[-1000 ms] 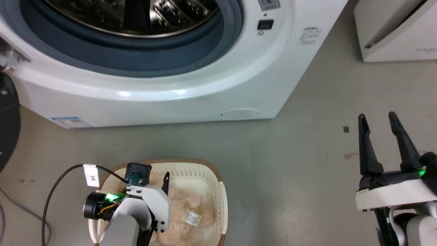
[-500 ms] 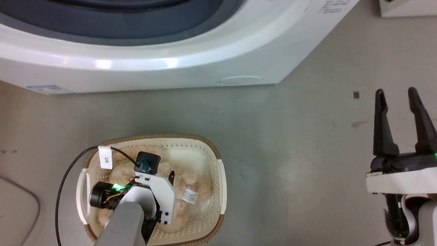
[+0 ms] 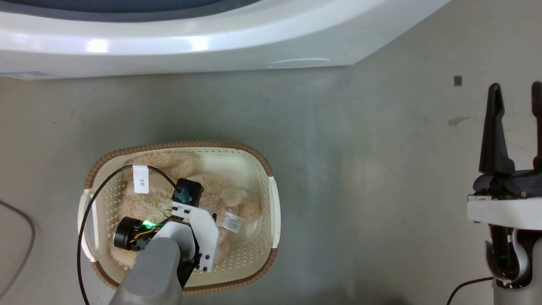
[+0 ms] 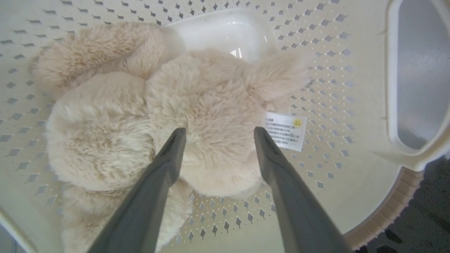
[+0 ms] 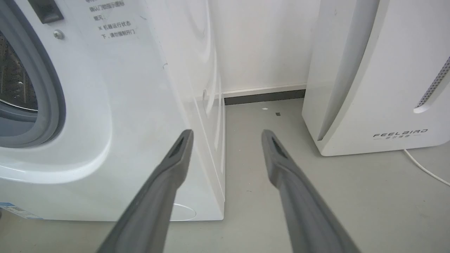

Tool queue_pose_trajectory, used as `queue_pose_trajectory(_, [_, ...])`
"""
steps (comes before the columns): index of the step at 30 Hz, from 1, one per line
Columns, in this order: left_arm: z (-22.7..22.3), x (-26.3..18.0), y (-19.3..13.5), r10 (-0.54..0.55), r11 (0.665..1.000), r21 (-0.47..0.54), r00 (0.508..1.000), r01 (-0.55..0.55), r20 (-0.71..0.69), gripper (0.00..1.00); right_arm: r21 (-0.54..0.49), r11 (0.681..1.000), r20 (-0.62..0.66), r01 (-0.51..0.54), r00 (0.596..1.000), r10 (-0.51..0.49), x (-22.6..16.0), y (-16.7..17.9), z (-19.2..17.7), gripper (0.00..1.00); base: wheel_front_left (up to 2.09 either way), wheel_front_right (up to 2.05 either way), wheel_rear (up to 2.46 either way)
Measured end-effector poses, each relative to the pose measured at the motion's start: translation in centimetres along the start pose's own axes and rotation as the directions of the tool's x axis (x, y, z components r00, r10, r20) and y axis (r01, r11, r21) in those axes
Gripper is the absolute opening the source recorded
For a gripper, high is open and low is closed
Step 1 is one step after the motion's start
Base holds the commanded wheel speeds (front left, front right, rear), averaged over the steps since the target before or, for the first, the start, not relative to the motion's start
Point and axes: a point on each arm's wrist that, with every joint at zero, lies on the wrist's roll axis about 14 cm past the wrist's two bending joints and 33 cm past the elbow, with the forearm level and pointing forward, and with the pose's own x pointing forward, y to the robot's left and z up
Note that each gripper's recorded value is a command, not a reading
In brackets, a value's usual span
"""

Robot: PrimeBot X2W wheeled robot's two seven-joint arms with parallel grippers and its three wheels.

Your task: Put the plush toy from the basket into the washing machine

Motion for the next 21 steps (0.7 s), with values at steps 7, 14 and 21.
queue_pose_trajectory(7, [-1.9, 1.8, -0.2, -0.026, 1.0, 0.002, 0.995, 0.026, -0.092, 1.0, 0.006, 1.0, -0.008, 0.017, 1.0, -0.017, 0.7, -0.7, -1.4, 1.0, 0.0, 0.0, 0.0])
queue_pose_trajectory(14, [-3.5, 3.6, -0.5, -0.045, 0.999, 0.004, 0.984, 0.047, -0.172, 1.0, 0.017, 0.999, -0.008, 0.04, 0.999, -0.039, 1.5, -1.6, -2.7, 1.0, 0.0, 0.0, 0.0])
queue_pose_trajectory(21, [-5.2, 5.5, -0.7, -0.064, 0.998, -0.003, 0.969, 0.065, -0.241, 1.0, 0.022, 0.998, -0.014, 0.06, 0.998, -0.06, 2.2, -2.4, -4.4, 1.0, 0.0, 0.0, 0.0])
